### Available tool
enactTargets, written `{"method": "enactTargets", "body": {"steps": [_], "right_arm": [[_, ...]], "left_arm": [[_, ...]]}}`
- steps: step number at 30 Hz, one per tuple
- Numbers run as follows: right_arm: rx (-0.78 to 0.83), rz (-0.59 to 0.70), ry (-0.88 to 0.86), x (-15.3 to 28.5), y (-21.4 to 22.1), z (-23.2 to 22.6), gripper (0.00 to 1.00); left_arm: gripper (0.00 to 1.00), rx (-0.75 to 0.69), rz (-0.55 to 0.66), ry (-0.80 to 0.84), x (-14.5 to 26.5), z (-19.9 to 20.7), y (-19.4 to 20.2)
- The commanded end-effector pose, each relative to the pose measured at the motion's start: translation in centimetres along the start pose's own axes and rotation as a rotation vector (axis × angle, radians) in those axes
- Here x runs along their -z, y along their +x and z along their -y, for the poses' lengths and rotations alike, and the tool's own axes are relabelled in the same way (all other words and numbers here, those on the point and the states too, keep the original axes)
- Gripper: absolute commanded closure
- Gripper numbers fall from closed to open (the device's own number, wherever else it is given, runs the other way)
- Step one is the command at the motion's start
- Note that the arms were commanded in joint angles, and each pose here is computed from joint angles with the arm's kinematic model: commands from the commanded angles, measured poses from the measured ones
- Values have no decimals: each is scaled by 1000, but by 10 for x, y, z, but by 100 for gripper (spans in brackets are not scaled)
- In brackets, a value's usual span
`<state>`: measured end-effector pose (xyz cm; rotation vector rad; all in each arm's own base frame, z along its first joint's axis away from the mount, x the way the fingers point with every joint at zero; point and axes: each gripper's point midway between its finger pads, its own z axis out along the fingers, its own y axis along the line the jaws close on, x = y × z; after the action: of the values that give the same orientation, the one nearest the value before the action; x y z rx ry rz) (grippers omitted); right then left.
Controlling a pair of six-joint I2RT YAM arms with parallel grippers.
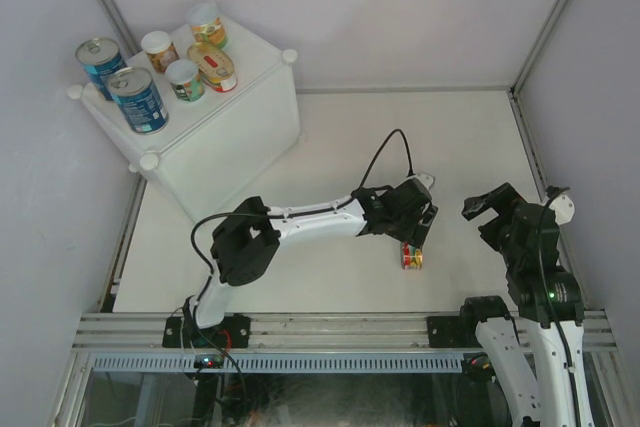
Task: Place and organize the canned foods onto the counter
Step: Pick up the canned food from the center of the board.
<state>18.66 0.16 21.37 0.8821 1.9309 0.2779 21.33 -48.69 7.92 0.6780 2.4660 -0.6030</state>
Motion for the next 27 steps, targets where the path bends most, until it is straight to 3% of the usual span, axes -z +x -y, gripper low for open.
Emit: {"method": "enactTargets", "body": {"steps": [1,15,27], "right_arm": [[-9,23,-25,3,-9,-10,0],[2,22,-27,1,-10,-12,0],[6,18,-26,0,-10,-12,0]], "left_arm": [[22,2,65,-4,-2,9,-19],[22,13,52,-31,-5,7,-18],[25,-78,16,-90,-6,-11,-7]]}}
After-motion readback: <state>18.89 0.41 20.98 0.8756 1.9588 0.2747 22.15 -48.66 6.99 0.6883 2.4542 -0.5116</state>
